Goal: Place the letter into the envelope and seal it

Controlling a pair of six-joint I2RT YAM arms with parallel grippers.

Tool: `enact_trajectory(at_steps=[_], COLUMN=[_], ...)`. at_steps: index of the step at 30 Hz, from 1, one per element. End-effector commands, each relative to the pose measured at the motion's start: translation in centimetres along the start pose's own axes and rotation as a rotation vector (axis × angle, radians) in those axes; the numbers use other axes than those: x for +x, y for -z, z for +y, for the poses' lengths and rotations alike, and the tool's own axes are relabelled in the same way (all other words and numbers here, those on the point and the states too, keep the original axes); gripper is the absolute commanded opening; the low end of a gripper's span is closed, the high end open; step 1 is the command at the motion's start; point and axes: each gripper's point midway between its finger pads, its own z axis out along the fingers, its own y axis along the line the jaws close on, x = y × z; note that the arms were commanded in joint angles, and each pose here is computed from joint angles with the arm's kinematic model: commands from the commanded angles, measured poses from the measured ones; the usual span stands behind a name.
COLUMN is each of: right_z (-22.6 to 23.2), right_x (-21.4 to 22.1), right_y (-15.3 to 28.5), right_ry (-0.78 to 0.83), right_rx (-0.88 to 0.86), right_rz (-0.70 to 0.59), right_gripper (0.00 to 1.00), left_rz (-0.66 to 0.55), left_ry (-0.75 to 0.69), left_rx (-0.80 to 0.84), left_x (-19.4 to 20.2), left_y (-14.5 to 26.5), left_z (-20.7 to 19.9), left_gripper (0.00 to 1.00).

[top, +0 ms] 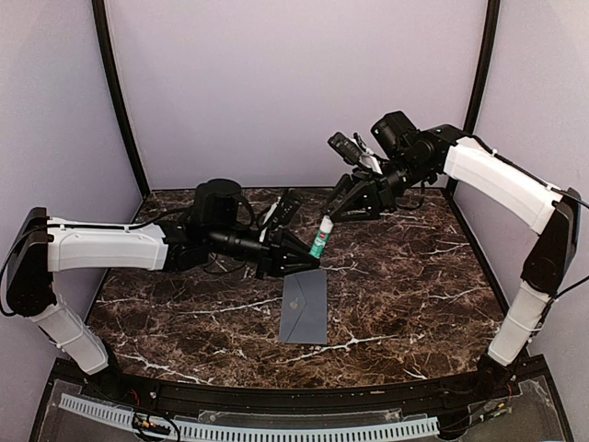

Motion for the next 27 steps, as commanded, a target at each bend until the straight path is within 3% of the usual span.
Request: enact_trajectory(at_steps=[1,12,19,27], right_z=[0.7,0.4,-0.1,-2.4], right_x=[-0.9,-0.1,0.0,1.2], right_y=[-0.5,-1.4,-1.6,-2.3], right_ry=[0.031,0.014,-0.012,-0.077], right_rx=[-0.033,-0.032,-0.030,0.051], right_rz=[-0.021,-0.002,-0.008,0.019], right_gripper=[0.43,0.37,0.12,0.00], left_rz=[-0.051,-0.074,-0.081,-0.137], left_ry=[-0.036,-0.035,-0.036,0.010], left_rx=[0.019,0.011,0.007,-0.049], left_x=[-1.9,-2.5,-2.6,-3.8], left_y=[1.0,1.3,1.4,1.4], left_z=[-1.1,-1.0,-0.9,0.3], left_gripper=[0.18,0.17,0.18,0.31])
